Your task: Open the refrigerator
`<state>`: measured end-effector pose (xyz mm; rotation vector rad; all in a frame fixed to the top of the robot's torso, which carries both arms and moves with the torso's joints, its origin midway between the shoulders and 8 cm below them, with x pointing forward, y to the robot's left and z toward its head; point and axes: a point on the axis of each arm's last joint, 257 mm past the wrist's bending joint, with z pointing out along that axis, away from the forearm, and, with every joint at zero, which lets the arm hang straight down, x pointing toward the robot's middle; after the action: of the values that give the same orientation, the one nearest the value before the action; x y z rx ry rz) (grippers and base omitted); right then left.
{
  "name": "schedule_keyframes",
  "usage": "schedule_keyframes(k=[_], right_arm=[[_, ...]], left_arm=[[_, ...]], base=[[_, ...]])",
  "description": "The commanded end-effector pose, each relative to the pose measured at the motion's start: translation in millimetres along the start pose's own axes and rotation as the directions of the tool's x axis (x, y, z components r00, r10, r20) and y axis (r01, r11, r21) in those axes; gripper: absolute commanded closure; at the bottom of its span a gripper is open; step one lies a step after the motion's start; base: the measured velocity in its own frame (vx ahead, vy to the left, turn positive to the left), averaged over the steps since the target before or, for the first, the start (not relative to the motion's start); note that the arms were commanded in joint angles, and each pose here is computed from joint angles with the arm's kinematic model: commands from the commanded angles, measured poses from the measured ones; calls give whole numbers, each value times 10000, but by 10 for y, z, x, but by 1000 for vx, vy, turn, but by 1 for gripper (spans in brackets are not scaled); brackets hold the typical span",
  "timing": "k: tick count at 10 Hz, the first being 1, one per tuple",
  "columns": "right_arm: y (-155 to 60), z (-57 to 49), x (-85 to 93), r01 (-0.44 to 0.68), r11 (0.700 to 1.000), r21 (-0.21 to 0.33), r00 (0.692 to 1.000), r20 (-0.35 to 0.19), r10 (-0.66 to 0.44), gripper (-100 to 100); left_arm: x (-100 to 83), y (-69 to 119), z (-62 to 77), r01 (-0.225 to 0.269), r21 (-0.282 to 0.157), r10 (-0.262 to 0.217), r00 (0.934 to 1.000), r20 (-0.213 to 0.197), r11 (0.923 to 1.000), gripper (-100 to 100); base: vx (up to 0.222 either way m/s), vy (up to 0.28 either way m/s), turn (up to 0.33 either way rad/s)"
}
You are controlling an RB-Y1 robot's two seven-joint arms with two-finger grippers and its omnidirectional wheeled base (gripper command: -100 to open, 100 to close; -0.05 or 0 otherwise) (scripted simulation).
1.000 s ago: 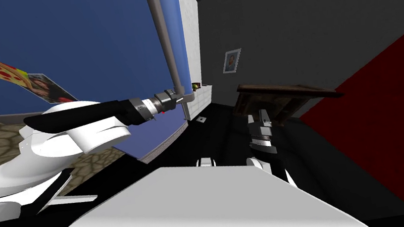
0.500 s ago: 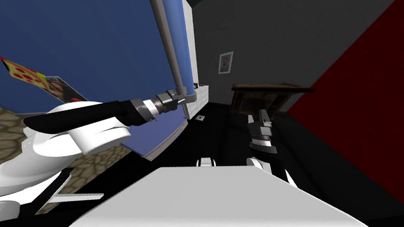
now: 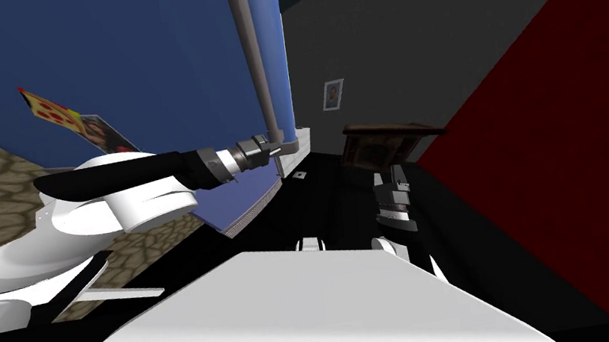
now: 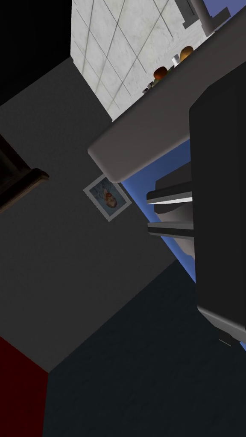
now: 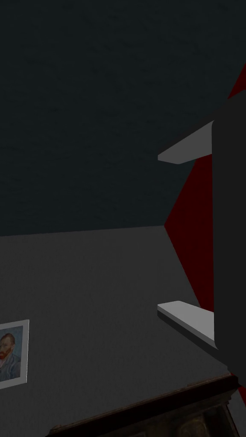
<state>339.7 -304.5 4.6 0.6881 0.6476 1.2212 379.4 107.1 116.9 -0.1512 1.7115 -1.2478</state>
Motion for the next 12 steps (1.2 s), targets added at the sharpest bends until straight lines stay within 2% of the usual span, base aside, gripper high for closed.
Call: schedule_keyframes(k=[1,2,8,12], right_arm=[[0,0,0,0,10000,-1,10000,0,0,0],[0,1,0,0,10000,-1,10000,-1,0,0],[0,-2,-1,3,10000,4,10000,1,-3,0],[0,-2,-1,2,10000,3,10000,1,-2,0]], left_arm=[[10,-115,5,-124,339,127,9999,-102,9993,100],[-38,-141,-4,-39,124,41,9999,-102,9999,-100],[-179,-455,-77,-74,65,75,9999,-78,10000,-100],[-216,-564,-108,-91,45,92,9999,-61,9999,-100]], base=[[-303,75,-212],[-126,35,-78],[45,-8,-3],[6,0,-8]])
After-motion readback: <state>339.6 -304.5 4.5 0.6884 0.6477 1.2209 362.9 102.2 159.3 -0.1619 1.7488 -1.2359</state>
